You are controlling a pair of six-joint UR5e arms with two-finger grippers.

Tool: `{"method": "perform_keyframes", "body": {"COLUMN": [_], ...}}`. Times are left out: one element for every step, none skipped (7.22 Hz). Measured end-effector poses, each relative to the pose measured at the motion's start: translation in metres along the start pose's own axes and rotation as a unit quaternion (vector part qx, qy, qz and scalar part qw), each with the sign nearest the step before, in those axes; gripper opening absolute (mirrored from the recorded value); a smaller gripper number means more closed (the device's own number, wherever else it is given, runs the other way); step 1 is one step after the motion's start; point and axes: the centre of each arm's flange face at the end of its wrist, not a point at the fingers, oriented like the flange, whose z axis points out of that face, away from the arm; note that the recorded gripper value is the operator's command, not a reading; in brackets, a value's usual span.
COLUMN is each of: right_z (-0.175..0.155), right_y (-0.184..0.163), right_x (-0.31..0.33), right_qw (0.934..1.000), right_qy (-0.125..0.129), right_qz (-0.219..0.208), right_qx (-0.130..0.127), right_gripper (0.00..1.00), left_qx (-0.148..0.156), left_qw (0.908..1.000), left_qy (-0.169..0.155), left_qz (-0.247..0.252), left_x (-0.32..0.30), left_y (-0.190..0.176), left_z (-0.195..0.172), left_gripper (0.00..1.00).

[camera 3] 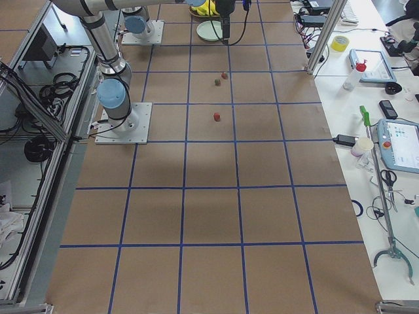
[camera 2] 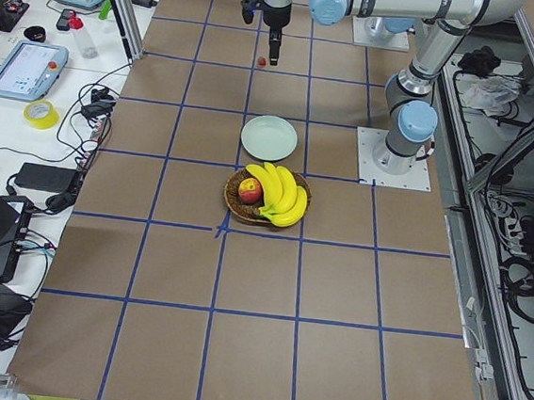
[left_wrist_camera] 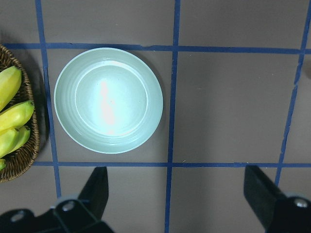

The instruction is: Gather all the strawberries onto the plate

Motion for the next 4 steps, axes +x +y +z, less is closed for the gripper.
{"method": "perform_keyframes", "body": {"right_z": [0.0000, 0.0005, 0.0011, 0.0015], "right_y": [-0.0002, -0.0008, -0.0017, -0.0026], "right_x": [0.0004, 0.0010, 0.0020, 0.0033], "right_qw": [1.0000, 1.0000, 1.0000, 1.0000], "right_qy": [0.001, 0.002, 0.004, 0.005], "right_qz": [0.000, 0.000, -0.002, -0.003], "right_qx": [0.000, 0.000, 0.001, 0.001], "right_gripper": [1.00, 1.00, 1.00, 1.00], "left_qx": [0.000, 0.000, 0.000, -0.001], "left_qw": [1.0000, 1.0000, 1.0000, 1.0000], "left_qy": [0.000, 0.000, 0.000, 0.001], "left_qz": [0.000, 0.000, 0.000, 0.000], "left_x": [0.0000, 0.0000, 0.0000, 0.0001], "left_y": [0.0000, 0.0000, -0.0003, -0.0005], "left_z": [0.0000, 0.0001, 0.0005, 0.0007], "left_gripper": [1.00, 1.00, 1.00, 1.00]}}
